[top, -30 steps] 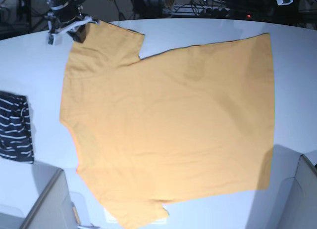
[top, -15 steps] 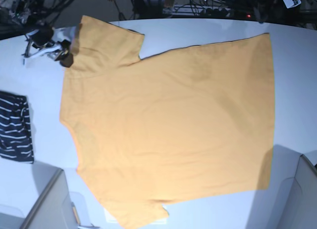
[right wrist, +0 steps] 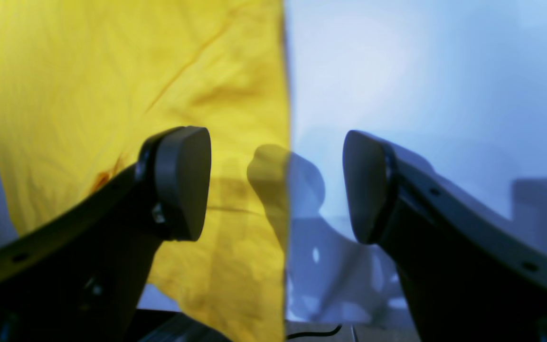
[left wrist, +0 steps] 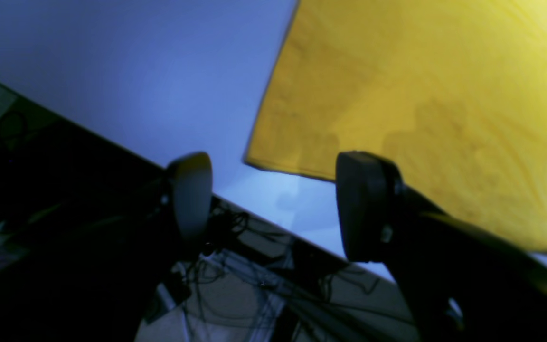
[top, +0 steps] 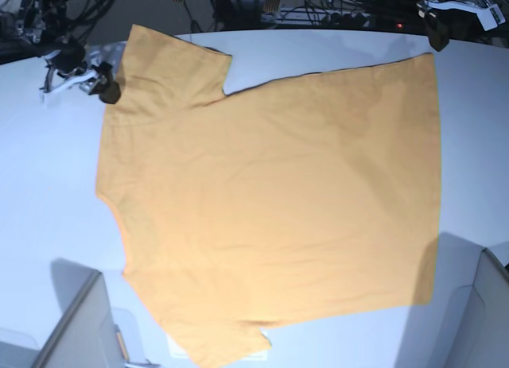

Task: Fold the T-shirt properly
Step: 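Grasp the shirt's shoulder corners with the right and left grippers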

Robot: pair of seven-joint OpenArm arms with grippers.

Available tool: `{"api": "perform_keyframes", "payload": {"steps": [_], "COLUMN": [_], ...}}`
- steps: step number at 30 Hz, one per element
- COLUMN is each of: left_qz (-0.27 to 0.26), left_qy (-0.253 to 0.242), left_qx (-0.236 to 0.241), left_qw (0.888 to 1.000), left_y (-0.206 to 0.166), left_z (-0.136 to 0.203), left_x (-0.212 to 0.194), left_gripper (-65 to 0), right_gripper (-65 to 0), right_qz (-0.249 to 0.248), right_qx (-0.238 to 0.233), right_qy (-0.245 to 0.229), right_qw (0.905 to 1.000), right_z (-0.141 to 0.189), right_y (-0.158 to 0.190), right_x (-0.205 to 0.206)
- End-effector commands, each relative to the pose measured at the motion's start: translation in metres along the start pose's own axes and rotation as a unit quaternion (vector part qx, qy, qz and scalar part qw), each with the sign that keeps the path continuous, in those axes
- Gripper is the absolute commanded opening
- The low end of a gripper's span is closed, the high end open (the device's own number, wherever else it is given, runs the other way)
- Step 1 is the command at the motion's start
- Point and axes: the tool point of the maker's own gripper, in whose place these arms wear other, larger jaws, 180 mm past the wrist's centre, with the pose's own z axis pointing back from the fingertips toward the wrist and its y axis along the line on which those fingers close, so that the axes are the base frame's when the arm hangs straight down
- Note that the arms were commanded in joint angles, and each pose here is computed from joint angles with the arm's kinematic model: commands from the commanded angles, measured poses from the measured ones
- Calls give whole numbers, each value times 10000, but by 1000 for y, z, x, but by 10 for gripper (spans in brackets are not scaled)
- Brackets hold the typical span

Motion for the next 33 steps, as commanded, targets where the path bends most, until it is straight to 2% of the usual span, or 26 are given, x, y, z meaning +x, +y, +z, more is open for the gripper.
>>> {"api": "perform_keyframes", "payload": {"steps": [1,7,9,11,13,16,20,29,33], "left_qz": [-80,-207,-309,-364,-323,-126,97,202,94], "left_qy": [-100,74,138,242,325,411,559,366,482], "left_qx": [-135,158,225,315,400,444,444,289,-16], "left_qw": [9998,9996,9992,9985,9981,9981,9974,9987,9988], "left_y": [-2,21,25,30,33,40,44,35,19], "left_z": [4,9,7,4,0,-7,-17,-35,-51], "left_x": [11,19,18,12,3,-8,-19,-10,-11], "left_gripper": [-260,-260,-260,-260,-260,-260,-260,-260,-262], "right_gripper": [-239,-242,-275,-348,-452,-650,-650,-650,-650], "right_qz": [-27,-71,-53,-59,-77,-69,-53,-55,-52], "right_qx": [-140,-15,-7,-18,-21,-14,-17,-27,-23], "right_qy": [674,918,963,981,990,1010,1005,999,1013], "right_qw": [9976,9958,9953,9952,9951,9949,9949,9950,9948], "right_z": [-1,-4,-3,-3,-3,-3,-3,-3,-4], "right_y": [-4,7,7,7,6,7,6,6,6], "right_x": [-39,-63,-66,-68,-69,-69,-67,-67,-67]}}
